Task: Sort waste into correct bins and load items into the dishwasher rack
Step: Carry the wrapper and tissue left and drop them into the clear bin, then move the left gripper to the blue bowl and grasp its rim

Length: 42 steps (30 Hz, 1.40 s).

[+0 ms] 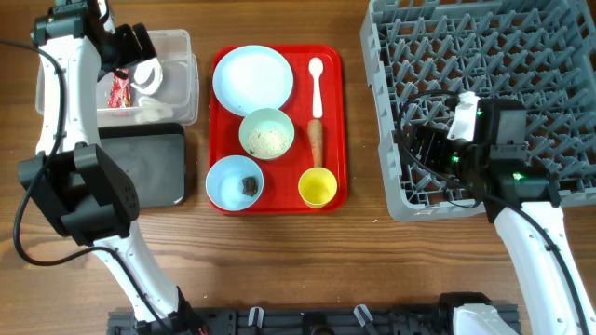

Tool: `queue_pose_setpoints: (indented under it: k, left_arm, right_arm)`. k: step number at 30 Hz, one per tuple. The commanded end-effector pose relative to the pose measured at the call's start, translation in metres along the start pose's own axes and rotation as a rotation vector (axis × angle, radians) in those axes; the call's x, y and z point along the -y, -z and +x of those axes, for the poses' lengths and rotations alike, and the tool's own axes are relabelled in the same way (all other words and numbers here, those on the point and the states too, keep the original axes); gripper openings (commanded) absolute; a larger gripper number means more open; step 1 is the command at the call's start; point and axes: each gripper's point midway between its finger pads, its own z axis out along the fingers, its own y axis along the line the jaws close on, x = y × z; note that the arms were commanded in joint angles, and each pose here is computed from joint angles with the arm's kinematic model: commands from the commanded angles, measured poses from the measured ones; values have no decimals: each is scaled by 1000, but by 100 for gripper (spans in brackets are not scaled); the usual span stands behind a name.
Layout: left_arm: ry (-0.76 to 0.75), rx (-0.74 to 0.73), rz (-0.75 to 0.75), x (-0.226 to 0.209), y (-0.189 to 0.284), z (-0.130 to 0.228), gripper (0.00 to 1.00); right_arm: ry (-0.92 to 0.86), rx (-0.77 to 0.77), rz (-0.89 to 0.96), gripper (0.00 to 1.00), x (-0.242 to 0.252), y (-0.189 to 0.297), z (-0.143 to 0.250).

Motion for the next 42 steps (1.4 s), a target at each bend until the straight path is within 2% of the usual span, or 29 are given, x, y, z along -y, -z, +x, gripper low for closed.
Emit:
queue_pose_setpoints:
  k: [1,4,8,11,16,20,24,27,31,36,42]
  left_arm:
    - [-2,76,38,7,38,-14,100]
    - [-29,121,148,35,76,-16,100]
    - [-38,122,248,66,133,4,100]
    - [21,34,271,79,160,38,100]
    - [-42,-210,248,97,170,110,100]
    - [-165,-351,213,115,164,159,100]
    - [-192,-458,163,121,150,195,100]
    - [-236,-520,167,129,122,231,100]
    - [-293,-548,176,136,93,267,98]
    - [-443,-522,222,149,57,300,98]
    - [-501,-515,225,151,39,323,88]
  right_arm:
    - [-6,5,-11,100,-5,1,-4]
    - [-6,6,-11,100,-5,1,-5]
    - [-4,6,-11,100,-5,1,-5]
    - [-5,6,-11,100,-5,1,-5]
    - [-5,6,-12,100,-5,1,-5]
    - [-1,18,-15,100,-6,1,-8]
    - [0,24,-16,100,-6,1,-9]
    - [1,25,-16,100,-6,1,-9]
    - [2,30,-18,100,-6,1,-11]
    - [-7,31,-19,100,-7,1,-11]
    - [-9,25,-17,100,-6,1,-9]
